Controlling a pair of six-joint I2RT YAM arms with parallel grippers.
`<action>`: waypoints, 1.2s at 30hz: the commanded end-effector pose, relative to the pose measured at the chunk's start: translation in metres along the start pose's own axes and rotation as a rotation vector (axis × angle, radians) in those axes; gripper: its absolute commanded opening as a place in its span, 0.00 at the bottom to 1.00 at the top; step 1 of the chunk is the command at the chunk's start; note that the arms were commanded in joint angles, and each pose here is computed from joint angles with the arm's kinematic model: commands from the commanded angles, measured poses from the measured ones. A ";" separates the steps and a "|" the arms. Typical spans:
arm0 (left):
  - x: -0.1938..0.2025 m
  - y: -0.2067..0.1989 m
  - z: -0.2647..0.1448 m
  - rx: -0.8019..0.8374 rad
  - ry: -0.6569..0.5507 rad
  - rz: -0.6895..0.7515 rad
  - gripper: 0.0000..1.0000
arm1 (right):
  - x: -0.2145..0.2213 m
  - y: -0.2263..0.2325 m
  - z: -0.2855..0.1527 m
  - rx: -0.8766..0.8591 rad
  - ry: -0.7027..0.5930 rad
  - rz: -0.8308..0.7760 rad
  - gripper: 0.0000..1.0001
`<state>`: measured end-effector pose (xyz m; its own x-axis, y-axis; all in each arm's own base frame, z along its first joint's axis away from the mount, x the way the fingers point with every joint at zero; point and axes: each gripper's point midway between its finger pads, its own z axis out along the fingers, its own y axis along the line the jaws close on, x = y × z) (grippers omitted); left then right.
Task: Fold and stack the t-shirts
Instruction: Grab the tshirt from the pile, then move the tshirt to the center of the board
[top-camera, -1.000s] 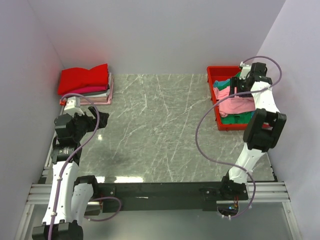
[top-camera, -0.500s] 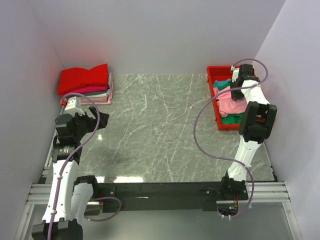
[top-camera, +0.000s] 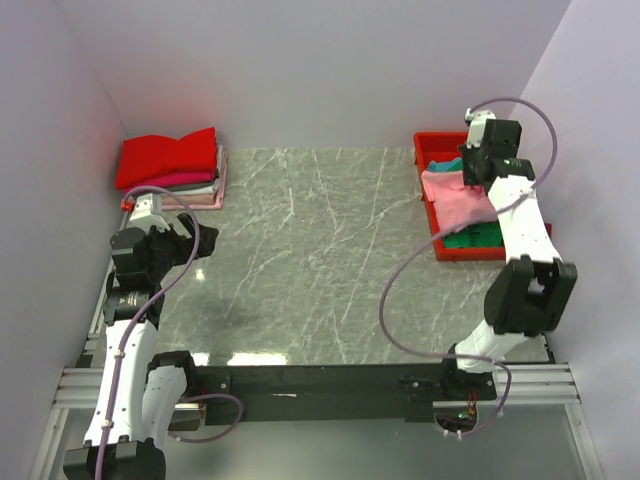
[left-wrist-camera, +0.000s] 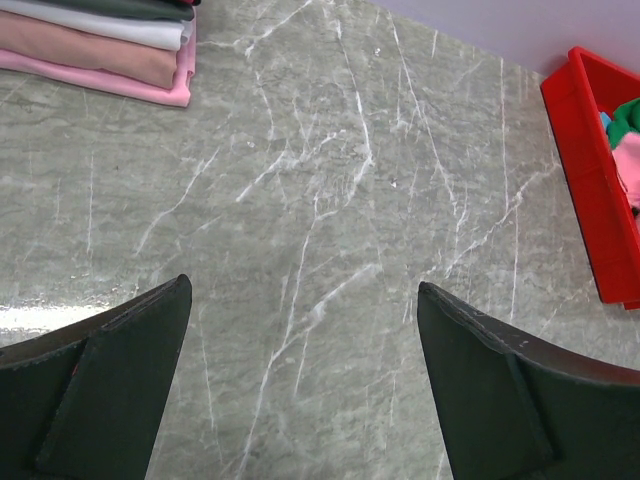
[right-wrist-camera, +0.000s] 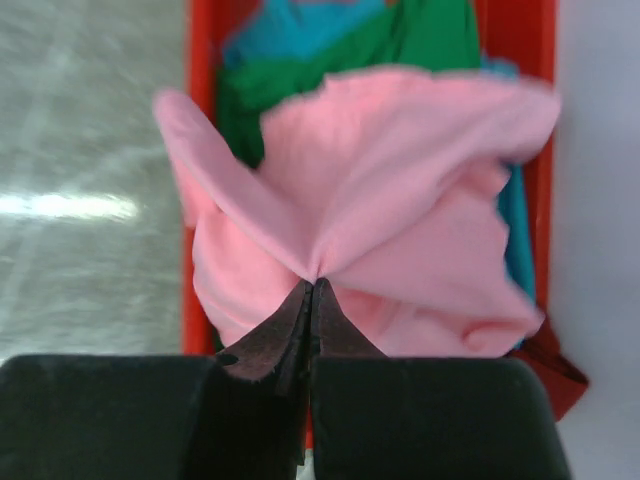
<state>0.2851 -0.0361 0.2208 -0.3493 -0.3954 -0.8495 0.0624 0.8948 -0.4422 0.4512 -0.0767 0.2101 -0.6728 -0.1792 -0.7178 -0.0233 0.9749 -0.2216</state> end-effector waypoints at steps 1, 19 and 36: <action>-0.021 -0.009 -0.004 0.022 -0.065 0.042 0.99 | -0.052 0.018 -0.056 -0.030 -0.201 -0.001 0.00; -0.023 -0.010 -0.006 0.024 -0.078 0.048 0.99 | -0.159 0.125 -0.283 -0.382 -0.699 -0.162 0.00; -0.025 -0.004 -0.006 -0.005 -0.088 0.052 0.99 | -0.154 0.219 -0.323 -0.741 -0.729 -0.268 0.00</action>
<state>0.2844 -0.0321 0.2241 -0.3283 -0.3894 -0.8606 0.0508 0.9025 -0.4277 0.3142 0.1907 0.4913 0.0188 -0.2082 -0.9779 -0.6706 0.7228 -0.1668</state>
